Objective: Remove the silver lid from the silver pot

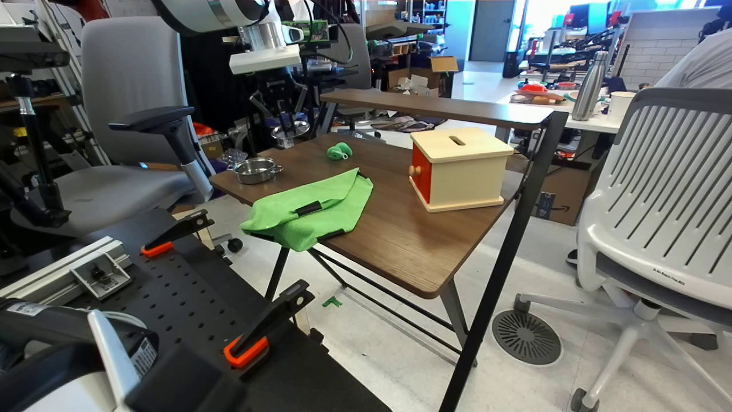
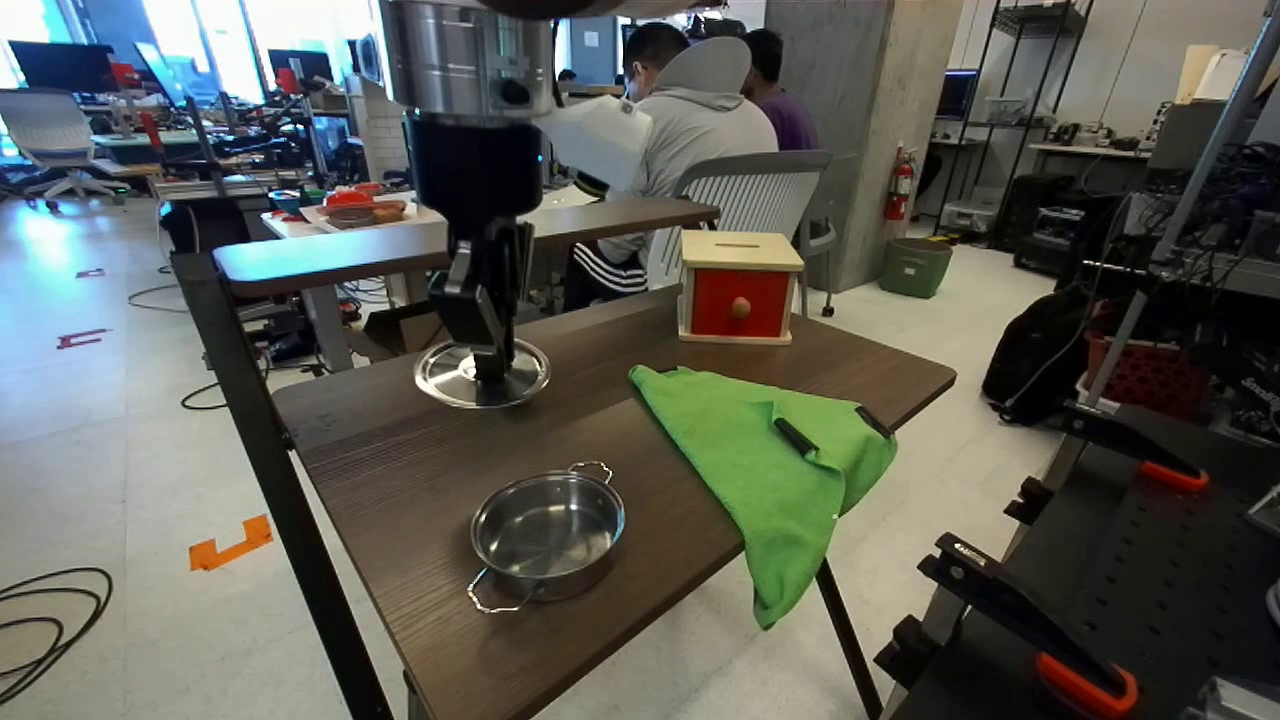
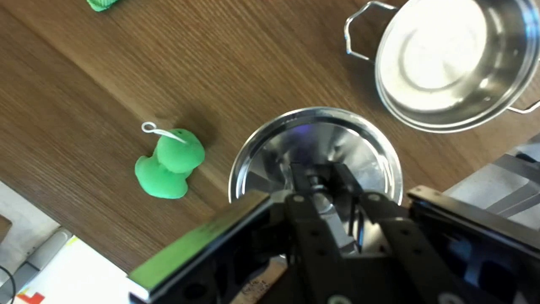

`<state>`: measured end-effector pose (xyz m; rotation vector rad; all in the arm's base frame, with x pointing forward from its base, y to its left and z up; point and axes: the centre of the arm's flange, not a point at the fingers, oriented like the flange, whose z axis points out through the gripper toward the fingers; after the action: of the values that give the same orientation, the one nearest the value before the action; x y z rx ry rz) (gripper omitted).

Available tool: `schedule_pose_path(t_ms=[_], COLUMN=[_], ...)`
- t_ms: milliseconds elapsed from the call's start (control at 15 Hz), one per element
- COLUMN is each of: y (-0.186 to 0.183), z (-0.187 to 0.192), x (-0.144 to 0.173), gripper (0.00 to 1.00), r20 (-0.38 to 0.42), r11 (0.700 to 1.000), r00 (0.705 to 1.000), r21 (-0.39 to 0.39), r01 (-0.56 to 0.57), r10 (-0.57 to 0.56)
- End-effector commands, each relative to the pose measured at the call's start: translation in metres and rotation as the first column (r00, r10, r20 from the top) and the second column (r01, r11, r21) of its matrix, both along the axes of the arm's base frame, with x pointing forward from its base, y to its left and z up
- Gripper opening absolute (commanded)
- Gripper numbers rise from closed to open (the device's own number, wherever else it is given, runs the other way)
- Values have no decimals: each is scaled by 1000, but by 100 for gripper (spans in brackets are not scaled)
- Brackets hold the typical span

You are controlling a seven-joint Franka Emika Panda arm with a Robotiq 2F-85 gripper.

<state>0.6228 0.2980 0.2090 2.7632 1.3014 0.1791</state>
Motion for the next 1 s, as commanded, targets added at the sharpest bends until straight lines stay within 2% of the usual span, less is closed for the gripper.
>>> schedule_pose_path(t_ms=[0, 467, 800, 933], y=[12, 24, 28, 29], z=[-24, -69, -80, -80], x=[37, 42, 48, 51], gripper=[5, 5, 5, 46], r20=[-19, -70, -89, -100], r11=[999, 998, 994, 993], r00=[999, 997, 995, 993], r21=[-19, -65, -99, -110], r01=[27, 27, 44, 46], r10=[-27, -32, -53, -57])
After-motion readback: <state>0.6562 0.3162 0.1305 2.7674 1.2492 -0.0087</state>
